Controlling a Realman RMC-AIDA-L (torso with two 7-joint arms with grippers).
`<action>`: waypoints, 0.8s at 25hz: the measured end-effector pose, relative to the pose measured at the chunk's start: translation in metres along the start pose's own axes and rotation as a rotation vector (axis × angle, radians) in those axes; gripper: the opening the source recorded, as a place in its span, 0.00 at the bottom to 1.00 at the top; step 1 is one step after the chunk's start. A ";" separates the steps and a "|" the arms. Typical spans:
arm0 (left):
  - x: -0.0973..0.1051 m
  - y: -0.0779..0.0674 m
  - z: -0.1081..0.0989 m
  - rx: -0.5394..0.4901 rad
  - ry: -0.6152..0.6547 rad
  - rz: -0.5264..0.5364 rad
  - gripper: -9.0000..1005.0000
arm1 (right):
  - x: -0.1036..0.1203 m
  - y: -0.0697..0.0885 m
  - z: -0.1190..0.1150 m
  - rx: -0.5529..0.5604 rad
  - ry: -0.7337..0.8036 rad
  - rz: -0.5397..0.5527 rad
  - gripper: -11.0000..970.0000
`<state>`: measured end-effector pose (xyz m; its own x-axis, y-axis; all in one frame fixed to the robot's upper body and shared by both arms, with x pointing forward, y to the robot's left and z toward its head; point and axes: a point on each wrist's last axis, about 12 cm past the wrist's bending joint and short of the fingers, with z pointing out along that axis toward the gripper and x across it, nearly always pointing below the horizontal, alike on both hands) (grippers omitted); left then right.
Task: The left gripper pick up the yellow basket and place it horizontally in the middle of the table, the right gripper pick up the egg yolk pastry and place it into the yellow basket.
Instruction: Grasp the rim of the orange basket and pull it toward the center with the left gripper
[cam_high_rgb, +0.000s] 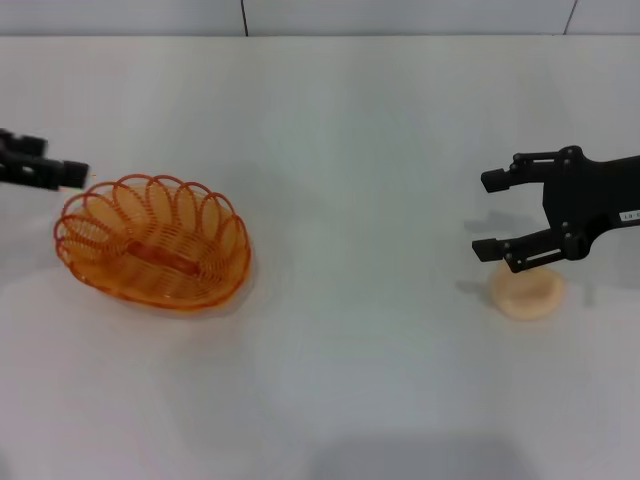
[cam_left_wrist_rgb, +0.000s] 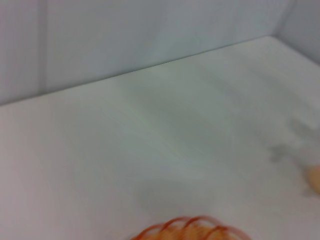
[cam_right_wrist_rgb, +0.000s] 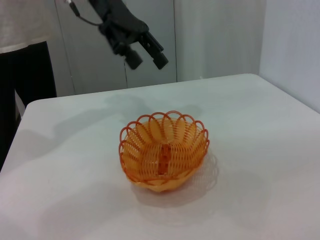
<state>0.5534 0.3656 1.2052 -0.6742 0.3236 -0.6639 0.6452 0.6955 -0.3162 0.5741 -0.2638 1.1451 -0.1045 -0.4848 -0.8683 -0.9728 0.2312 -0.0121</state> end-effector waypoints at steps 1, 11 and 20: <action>-0.003 0.002 -0.002 -0.024 0.015 -0.034 0.88 | 0.000 0.000 0.000 0.000 0.000 0.000 0.89; -0.011 0.019 0.000 -0.227 0.229 -0.176 0.87 | 0.000 0.002 0.004 -0.016 0.006 -0.005 0.89; -0.005 0.034 0.041 -0.296 0.290 -0.176 0.87 | -0.001 0.003 0.007 -0.029 0.009 -0.009 0.89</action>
<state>0.5936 0.3614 1.1701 -0.8646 0.3206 -0.3869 0.4092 0.8961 -0.1718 0.5730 -0.2572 1.1426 -0.0971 -0.4947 -0.8636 -0.9794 0.2019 -0.0055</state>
